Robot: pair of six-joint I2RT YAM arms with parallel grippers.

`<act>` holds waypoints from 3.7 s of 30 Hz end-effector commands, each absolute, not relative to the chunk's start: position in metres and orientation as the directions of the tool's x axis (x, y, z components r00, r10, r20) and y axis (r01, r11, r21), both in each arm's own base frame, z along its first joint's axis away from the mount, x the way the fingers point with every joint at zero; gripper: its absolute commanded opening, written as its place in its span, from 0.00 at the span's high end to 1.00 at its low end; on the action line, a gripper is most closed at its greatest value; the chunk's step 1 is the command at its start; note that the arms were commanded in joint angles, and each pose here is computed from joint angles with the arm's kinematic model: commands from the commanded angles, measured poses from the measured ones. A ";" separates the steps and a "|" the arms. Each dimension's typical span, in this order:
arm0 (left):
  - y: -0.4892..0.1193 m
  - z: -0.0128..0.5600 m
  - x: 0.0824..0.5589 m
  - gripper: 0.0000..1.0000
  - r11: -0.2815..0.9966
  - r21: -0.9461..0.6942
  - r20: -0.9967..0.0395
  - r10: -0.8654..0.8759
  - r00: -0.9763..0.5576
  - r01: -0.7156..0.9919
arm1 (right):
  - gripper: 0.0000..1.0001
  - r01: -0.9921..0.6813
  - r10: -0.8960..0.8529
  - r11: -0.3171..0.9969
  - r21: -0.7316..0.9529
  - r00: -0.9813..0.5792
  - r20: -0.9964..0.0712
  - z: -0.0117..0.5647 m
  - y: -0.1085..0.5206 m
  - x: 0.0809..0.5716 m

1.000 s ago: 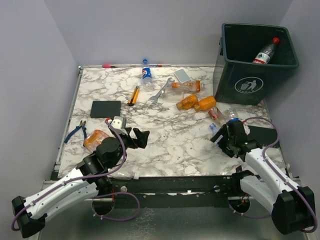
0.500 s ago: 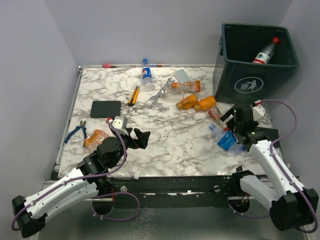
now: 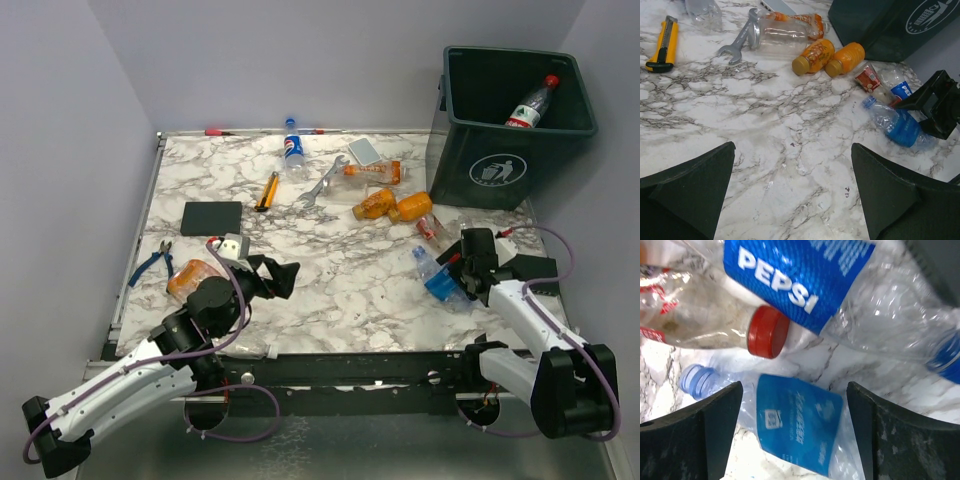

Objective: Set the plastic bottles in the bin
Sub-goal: Move the plastic bottle to the corner of the board, then pick up the plastic bottle from the corner of the board.

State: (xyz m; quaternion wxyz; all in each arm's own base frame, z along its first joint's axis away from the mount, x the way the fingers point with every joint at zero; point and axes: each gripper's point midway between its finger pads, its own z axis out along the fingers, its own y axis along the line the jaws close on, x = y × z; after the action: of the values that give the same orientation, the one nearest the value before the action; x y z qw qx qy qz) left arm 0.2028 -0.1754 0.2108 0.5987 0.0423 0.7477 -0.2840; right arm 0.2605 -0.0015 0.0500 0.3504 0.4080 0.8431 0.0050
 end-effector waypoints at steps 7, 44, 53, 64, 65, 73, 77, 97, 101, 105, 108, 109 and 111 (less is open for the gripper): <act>-0.184 0.213 0.203 0.01 0.828 -0.359 -0.923 -0.245 -0.298 0.430 | 0.13 0.608 0.759 0.650 0.456 -0.494 -0.423 0.037 0.082 0.243; -0.259 0.153 0.168 0.12 0.625 -0.627 -0.719 -0.235 -0.654 0.465 | 0.01 -0.034 0.180 0.932 0.360 -0.819 -0.545 0.082 0.174 0.198; -0.326 0.124 0.162 0.30 0.575 -0.688 -0.653 -0.224 -0.723 0.443 | 0.01 -0.033 0.254 0.875 0.483 -0.818 -0.516 0.068 0.186 0.188; -0.366 0.051 0.175 0.44 0.677 -0.660 -0.551 -0.142 -0.822 0.325 | 0.02 -0.005 0.356 0.750 0.661 -0.840 -0.410 0.056 0.197 0.159; -0.368 0.047 0.177 0.46 0.683 -0.657 -0.548 -0.143 -0.824 0.318 | 0.02 0.003 0.366 0.739 0.673 -0.841 -0.399 0.056 0.198 0.158; -0.387 0.035 0.196 0.56 0.716 -0.620 -0.573 -0.136 -0.808 0.320 | 0.03 0.018 0.367 0.748 0.663 -0.843 -0.392 0.052 0.192 0.153; -0.393 0.033 0.203 0.57 0.721 -0.609 -0.587 -0.129 -0.800 0.330 | 0.03 0.025 0.337 0.792 0.610 -0.851 -0.402 0.049 0.185 0.152; -0.238 0.151 0.214 0.01 0.818 -0.538 -0.778 -0.389 -0.493 0.205 | 0.03 -0.028 0.112 0.954 0.300 -0.892 -0.438 0.045 0.170 0.178; -0.201 0.154 0.197 0.01 0.776 -0.608 -0.743 -0.483 -0.462 0.168 | 0.06 -0.045 0.062 0.966 0.256 -0.916 -0.396 0.031 0.174 0.180; -0.176 0.164 0.187 0.01 0.725 -0.668 -0.714 -0.561 -0.420 0.167 | 0.13 -0.057 0.040 0.967 0.247 -0.928 -0.369 0.023 0.180 0.183; -0.164 0.169 0.183 0.01 0.710 -0.683 -0.709 -0.584 -0.396 0.175 | 0.23 -0.062 0.035 0.966 0.253 -0.932 -0.361 0.021 0.185 0.185; -0.163 0.170 0.182 0.01 0.707 -0.684 -0.709 -0.585 -0.394 0.182 | 0.27 -0.063 0.036 0.964 0.258 -0.932 -0.360 0.021 0.187 0.186; -0.162 0.172 0.180 0.01 0.708 -0.678 -0.716 -0.577 -0.393 0.198 | 0.38 -0.059 0.050 0.958 0.280 -0.929 -0.365 0.024 0.191 0.187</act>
State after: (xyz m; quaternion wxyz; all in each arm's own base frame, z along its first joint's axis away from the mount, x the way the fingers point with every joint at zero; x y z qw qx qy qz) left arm 0.1822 -0.1756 0.1895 0.5358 -0.1289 0.7357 -0.3937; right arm 0.1880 0.1847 0.0243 0.1928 0.0057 0.9718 0.1357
